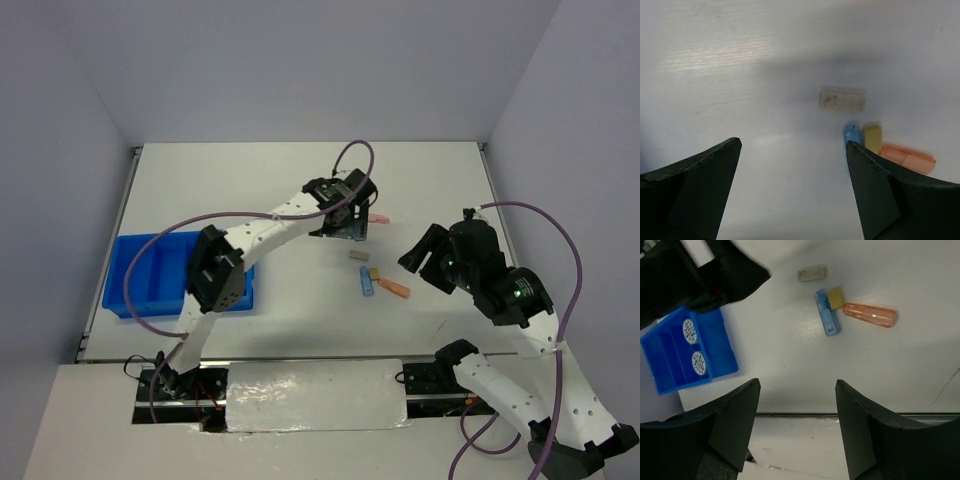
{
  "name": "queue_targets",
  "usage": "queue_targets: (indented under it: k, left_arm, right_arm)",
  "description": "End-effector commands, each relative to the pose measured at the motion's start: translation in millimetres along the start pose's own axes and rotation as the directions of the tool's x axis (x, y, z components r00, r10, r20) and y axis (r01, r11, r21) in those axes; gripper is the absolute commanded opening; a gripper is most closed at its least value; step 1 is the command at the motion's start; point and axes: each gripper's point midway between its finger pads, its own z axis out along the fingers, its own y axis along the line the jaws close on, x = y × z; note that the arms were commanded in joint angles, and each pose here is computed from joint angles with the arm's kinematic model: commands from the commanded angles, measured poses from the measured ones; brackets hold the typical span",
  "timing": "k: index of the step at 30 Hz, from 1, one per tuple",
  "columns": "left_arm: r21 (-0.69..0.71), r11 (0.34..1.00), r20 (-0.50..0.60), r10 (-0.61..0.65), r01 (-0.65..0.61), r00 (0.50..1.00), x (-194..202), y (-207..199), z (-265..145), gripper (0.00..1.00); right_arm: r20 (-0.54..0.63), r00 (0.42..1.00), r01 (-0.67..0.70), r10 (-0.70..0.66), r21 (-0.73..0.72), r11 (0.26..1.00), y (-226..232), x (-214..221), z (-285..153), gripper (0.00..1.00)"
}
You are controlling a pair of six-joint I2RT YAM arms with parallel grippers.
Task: Sort the stationery into containers
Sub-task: Pick up the stationery from the center of the board.
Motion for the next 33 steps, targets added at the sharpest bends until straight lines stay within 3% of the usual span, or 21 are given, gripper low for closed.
queue_targets:
  k: [1,6,13,20,28,29,33]
  left_arm:
    - [0.034,0.997,0.046,-0.07,0.068,0.996,-11.8,-41.1,13.8,0.99]
    - [-0.025,0.993,0.014,-0.119,0.119,0.993,4.5,-52.8,55.6,0.99]
    - [-0.033,0.998,-0.007,-0.059,0.059,0.998,31.6,-63.9,86.7,0.99]
    - [-0.076,0.996,-0.009,-0.038,0.037,0.999,44.4,-59.9,106.0,0.99]
    - [-0.089,0.996,-0.038,0.012,-0.015,0.999,58.3,-58.4,125.7,0.91]
    - [-0.092,0.995,-0.041,0.021,-0.024,0.999,60.2,-58.8,126.5,0.89]
    - [-0.098,0.995,-0.049,0.024,-0.029,0.999,62.5,-58.4,118.1,0.59]
  right_arm:
    - [-0.036,0.999,0.0,-0.002,-0.061,0.998,7.1,6.7,-19.3,0.7]
    - [-0.073,0.996,0.044,-0.05,-0.079,0.996,0.9,19.0,-23.7,0.7]
    - [-0.101,0.988,0.104,-0.116,-0.114,0.988,1.9,25.8,-27.0,0.7]
    - [-0.091,0.979,0.167,-0.181,-0.147,0.975,12.4,17.6,-33.6,0.7]
    - [-0.086,0.973,0.197,-0.214,-0.179,0.964,19.8,14.4,-40.4,0.7]
    - [-0.085,0.973,0.198,-0.216,-0.181,0.963,20.8,13.7,-41.2,0.71]
    - [-0.071,0.973,0.201,-0.218,-0.193,0.96,26.3,8.7,-46.6,0.71]
